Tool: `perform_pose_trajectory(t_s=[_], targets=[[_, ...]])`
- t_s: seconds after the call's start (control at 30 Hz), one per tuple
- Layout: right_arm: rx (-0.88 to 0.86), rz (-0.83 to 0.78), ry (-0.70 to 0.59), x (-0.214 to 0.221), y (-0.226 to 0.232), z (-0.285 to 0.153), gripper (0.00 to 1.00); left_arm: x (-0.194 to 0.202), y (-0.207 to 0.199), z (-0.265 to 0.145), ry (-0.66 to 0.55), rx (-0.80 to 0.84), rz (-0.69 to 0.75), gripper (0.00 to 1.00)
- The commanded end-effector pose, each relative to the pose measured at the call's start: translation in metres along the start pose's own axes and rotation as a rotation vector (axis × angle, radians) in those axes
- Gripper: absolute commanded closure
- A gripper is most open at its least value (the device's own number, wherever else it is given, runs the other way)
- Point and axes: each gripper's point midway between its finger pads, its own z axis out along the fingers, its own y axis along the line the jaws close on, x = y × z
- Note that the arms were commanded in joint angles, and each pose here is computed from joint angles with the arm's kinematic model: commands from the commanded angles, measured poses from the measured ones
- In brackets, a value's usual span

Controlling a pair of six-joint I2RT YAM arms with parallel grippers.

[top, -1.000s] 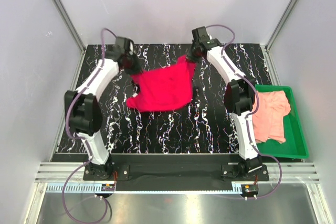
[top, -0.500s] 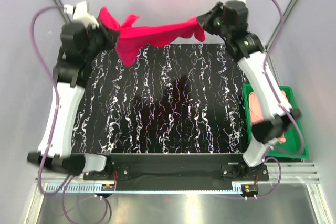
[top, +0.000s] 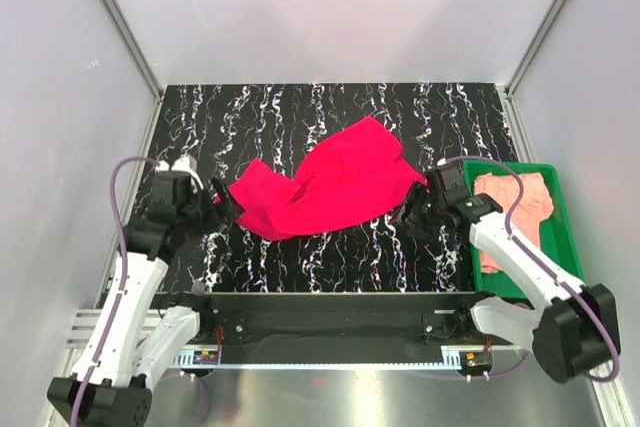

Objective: Fold and stack the t-shirts
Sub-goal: Flatten the tshirt out

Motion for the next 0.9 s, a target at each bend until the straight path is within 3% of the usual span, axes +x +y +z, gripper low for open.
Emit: perform_pose_trajectory(t_s=[0.0, 0.07, 0.27, 0.4, 0.53, 0.73, 0.87], targets=[[-0.103, -0.067, -0.132, -0.035, 0.035, -0.026, 0.36, -0.053, -0.033, -0.003, -0.075, 0.060, 0.096, 0.20], [-0.060, -0.074, -0.126, -0.043, 0.035, -0.014, 0.36, -0.059, -0.046, 0.020, 0.013, 0.073, 0.136, 0.25], [0.120, -0.064, -0.142, -0.091, 0.045, 0.017, 0.38, -0.053, -0.080, 0.091, 0.228, -0.009, 0.366, 0.20], [0.168, -0.007, -0.159, -0.137, 0.058, 0.029, 0.38, -0.062, -0.110, 0.122, 0.258, -0.027, 0.493, 0.19], [0.237, 0.108, -0.053, -0.159, 0.037, 0.058, 0.41, -0.044, -0.119, 0.154, 0.349, -0.068, 0.619, 0.26], [0.277, 0.067, -0.053, -0.180, 0.037, 0.075, 0.44, -0.029, -0.131, 0.185, 0.330, -0.086, 0.733, 0.42], [0.267, 0.068, -0.030, -0.181, 0.038, 0.085, 0.46, -0.028, -0.142, 0.204, 0.309, -0.079, 0.789, 0.41]])
